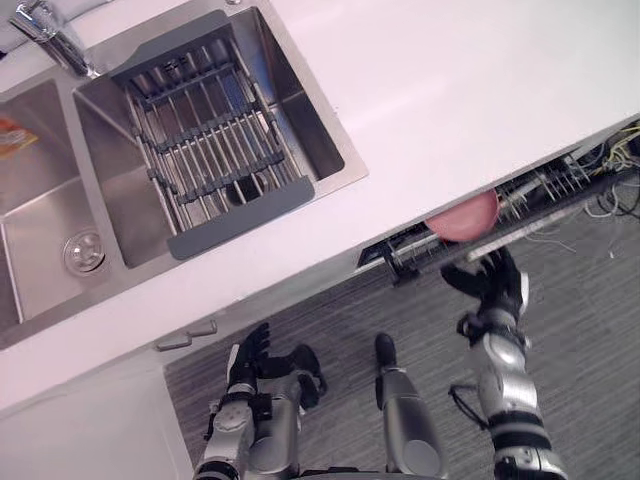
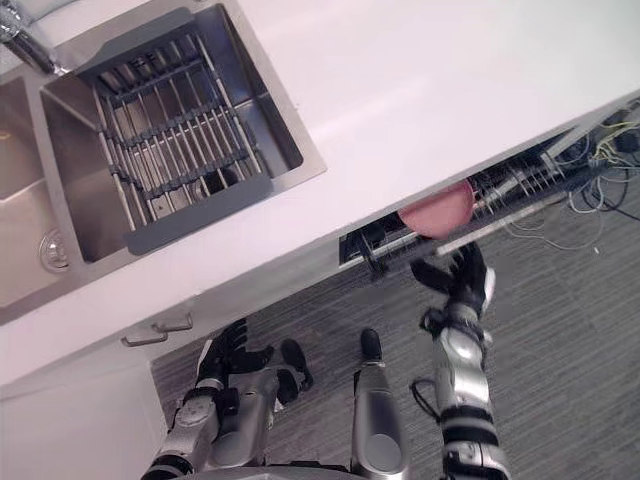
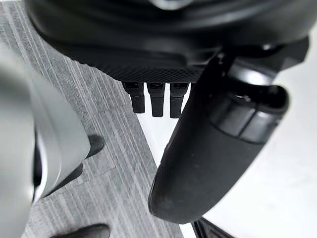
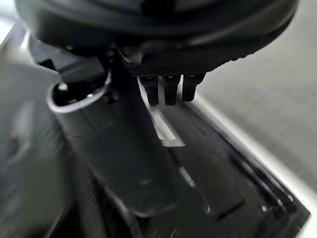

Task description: Walk over to the sink, pick up the cup, carry it to the dishwasher, place the cup inside the dishwasher, then close the dishwasher door

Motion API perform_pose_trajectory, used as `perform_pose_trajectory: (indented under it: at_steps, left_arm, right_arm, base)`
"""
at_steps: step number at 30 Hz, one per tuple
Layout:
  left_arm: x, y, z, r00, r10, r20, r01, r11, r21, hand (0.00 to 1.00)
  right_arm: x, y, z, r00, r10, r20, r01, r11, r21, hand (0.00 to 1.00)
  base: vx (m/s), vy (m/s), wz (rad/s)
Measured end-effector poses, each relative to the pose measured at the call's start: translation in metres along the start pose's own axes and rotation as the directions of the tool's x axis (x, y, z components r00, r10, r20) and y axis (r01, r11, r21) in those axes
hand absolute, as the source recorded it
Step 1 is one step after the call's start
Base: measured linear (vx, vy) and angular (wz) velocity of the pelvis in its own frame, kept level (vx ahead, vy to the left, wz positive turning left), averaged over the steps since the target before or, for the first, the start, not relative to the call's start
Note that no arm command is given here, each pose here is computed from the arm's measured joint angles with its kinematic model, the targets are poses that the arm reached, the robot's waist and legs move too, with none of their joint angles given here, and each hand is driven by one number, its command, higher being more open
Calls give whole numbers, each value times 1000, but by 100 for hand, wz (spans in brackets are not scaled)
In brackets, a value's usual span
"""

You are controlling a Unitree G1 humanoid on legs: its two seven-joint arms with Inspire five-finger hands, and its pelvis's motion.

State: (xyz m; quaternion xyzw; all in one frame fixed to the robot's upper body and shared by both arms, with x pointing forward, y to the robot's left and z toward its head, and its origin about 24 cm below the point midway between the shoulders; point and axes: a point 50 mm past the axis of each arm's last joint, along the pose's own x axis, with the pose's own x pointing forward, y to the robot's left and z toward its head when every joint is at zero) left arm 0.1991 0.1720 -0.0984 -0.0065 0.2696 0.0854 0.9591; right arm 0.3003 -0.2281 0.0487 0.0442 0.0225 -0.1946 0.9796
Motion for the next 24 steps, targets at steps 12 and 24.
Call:
perform_pose_trajectory:
  at_steps: [12, 24]
  left_arm:
    - [-3, -1, -5, 1000, -12, -10, 12, 1000, 7, 90]
    - [-28, 47, -44, 984, 107, -144, -101, 994, 51, 90]
  right_arm:
    - [0, -8, -29, 989, 110, -97, -139, 911, -387, 90]
    - [-125, -55, -157, 830, 32, -557, -222, 934, -278, 90]
  base:
    - [3, -105, 39]
    - [77, -51, 42]
